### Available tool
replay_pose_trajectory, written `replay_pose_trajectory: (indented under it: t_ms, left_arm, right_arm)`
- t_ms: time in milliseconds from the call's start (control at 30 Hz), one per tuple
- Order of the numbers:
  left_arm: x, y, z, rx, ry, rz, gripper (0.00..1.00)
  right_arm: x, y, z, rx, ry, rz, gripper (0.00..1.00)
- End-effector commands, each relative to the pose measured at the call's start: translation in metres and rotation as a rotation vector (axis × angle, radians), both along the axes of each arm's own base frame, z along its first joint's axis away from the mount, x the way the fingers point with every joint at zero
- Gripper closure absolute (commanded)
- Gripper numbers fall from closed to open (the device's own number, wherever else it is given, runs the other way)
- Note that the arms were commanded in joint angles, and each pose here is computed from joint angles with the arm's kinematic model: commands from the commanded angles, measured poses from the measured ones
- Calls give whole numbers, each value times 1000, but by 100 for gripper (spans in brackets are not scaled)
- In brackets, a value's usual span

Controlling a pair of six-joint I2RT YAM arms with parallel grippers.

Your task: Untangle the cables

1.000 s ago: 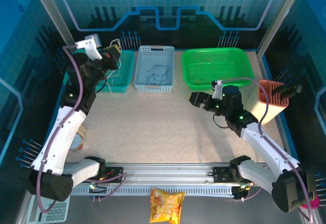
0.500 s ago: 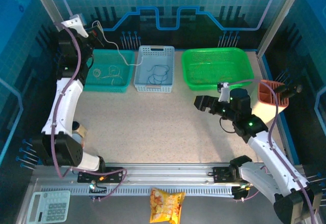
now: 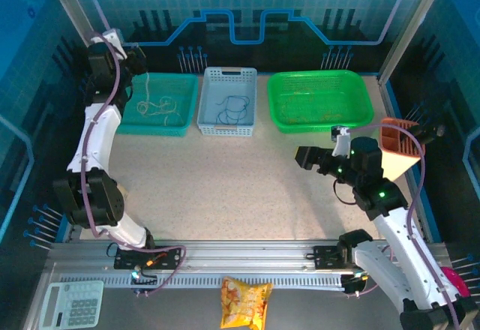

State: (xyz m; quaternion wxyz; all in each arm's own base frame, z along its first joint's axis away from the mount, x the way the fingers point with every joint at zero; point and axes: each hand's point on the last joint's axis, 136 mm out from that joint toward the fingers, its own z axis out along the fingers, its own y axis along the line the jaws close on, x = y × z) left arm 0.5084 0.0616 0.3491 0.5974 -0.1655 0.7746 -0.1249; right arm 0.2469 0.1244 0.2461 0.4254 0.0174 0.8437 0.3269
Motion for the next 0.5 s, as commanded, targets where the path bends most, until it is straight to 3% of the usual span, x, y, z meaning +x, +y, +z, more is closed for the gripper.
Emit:
replay_pose_trajectory:
  t_ms: [0, 67, 267, 467]
  left_arm:
    - [-9, 7, -23, -30, 57, -11, 35]
    - [-14, 11, -21, -48, 65, 1, 2]
    - [-29, -2, 21, -71, -16, -53, 1]
    - [-66, -28, 61, -131, -153, -120, 1]
  right_arm:
    - [-2, -7, 11, -26, -28, -14, 6]
    - [-3, -8, 12, -31, -32, -15, 4]
    - [-1, -9, 16, -36, -44, -24, 0]
    - [2, -10, 21, -59, -80, -23, 0]
